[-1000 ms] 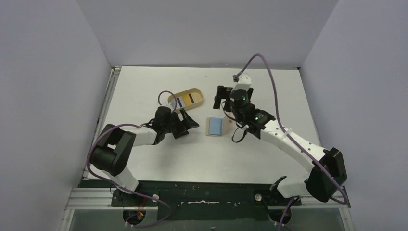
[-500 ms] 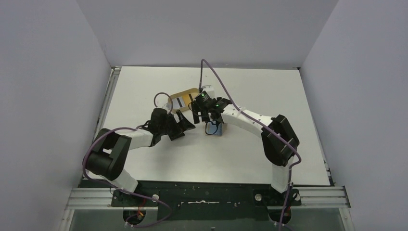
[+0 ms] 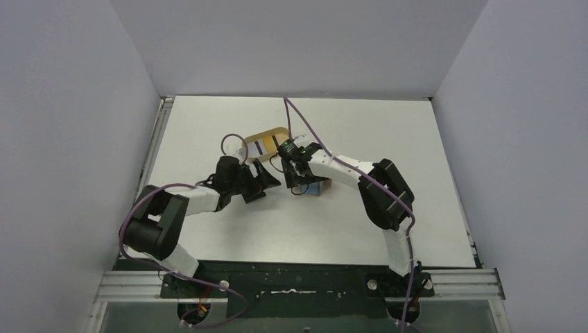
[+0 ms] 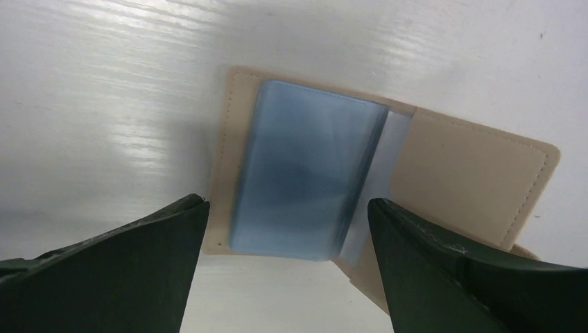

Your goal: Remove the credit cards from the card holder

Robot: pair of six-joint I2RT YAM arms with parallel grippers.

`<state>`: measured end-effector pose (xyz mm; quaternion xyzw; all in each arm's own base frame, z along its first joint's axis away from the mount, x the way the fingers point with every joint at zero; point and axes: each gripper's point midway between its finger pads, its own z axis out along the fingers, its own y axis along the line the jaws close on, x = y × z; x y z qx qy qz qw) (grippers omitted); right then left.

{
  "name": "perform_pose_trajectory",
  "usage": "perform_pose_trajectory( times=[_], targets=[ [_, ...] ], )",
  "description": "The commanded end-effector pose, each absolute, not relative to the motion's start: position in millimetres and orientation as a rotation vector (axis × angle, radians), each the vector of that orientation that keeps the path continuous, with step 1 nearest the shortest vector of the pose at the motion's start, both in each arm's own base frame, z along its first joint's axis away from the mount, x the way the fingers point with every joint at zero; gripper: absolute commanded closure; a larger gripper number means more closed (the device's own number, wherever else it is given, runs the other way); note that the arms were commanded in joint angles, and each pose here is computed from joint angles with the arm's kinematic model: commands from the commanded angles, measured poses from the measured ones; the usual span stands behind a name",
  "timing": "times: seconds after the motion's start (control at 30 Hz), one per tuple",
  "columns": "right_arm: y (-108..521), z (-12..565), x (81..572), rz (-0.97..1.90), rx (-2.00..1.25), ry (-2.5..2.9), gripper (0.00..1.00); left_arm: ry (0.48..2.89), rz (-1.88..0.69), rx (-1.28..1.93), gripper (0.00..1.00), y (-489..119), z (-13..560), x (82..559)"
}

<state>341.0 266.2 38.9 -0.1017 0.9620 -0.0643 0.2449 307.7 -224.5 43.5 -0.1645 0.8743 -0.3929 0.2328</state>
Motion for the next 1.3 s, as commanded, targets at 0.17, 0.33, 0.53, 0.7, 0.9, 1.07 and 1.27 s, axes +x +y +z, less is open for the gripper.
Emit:
perform_pose_trajectory(
  times=[0.17, 0.33, 0.53, 0.7, 0.9, 1.07, 1.27],
  targets=[
    [246.7, 30.9, 346.4, -0.183, -0.171, 2.629, 0.06, 2.420, -1.057, -0.421, 0.14, -219.7, 38.7, 305.1],
    [248.6, 16.3, 345.5, -0.156, -0.155, 2.657, 0.08, 2.418, -1.047, -0.416, 0.14, -217.6, 40.2, 305.1],
    [242.0, 5.7, 339.1, -0.134, -0.129, 2.692, 0.23, 2.416, -1.045, -0.406, 0.14, -216.9, 43.0, 305.6],
    [224.3, 3.4, 331.3, -0.146, -0.090, 2.703, 0.19, 2.416, -1.045, -0.404, 0.14, -216.8, 43.2, 306.1],
    [215.9, 3.7, 327.4, -0.058, -0.031, 2.689, 0.29, 2.415, -1.042, -0.395, 0.14, -216.9, 46.2, 307.2],
    [216.9, -2.1, 323.2, 0.051, 0.011, 2.680, 0.41, 2.422, -1.022, -0.384, 0.14, -215.0, 48.9, 306.2],
    [227.1, -5.1, 321.1, 0.199, 0.030, 2.646, 0.48, 2.425, -1.002, -0.377, 0.14, -212.5, 51.6, 305.8]
  ],
)
